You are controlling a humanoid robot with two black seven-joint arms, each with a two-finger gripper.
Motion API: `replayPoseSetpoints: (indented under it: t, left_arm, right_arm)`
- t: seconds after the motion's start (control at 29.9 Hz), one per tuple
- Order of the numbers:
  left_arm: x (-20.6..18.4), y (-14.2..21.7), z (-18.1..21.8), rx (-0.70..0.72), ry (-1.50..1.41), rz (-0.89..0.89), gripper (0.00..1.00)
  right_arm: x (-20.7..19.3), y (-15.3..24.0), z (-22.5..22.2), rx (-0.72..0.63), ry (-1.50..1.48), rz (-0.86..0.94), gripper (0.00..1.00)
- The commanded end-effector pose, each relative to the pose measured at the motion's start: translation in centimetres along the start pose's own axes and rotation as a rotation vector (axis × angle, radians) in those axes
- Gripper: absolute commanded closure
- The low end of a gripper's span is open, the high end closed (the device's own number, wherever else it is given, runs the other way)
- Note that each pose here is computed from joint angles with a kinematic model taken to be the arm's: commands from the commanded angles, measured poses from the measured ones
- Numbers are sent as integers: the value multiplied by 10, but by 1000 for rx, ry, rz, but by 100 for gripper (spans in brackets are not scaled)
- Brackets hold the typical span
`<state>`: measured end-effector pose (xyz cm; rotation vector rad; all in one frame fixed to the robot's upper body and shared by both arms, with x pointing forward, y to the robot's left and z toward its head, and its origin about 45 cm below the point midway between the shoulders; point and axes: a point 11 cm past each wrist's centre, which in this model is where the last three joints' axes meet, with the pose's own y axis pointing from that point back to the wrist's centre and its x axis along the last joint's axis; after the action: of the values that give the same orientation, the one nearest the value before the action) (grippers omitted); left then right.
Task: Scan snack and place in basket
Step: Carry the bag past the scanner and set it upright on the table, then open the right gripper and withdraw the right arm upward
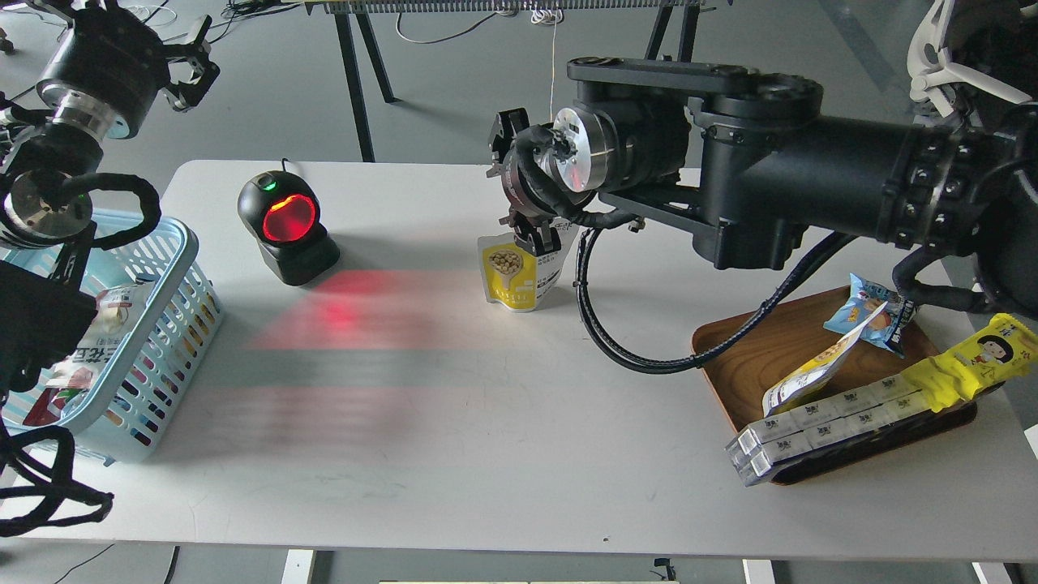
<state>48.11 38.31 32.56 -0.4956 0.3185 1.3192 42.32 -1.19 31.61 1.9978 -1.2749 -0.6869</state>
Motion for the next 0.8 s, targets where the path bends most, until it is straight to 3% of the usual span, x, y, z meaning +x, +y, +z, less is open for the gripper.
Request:
replayPoseSetpoints:
  t: [0.0, 0.1, 0.2, 0.5, 0.77]
  left_arm:
    - [6, 2, 11, -11, -21, 12, 0]
    - [7, 2, 17, -22, -23, 13, 0]
    - [3, -2, 36, -46, -48, 1, 0]
    - [-39, -24, 99, -49, -304, -93, 0]
    - [-99, -19, 126, 15, -657, -212, 0]
  right_arm:
    - [-14, 10, -11, 30, 14, -53, 4]
    - [-23, 20, -23, 60, 19, -80, 4]
    - [7, 35, -44, 111, -42, -85, 4]
    - [173, 109, -90, 416, -318, -102, 4]
    - [297, 144, -44, 698, -547, -227, 4]
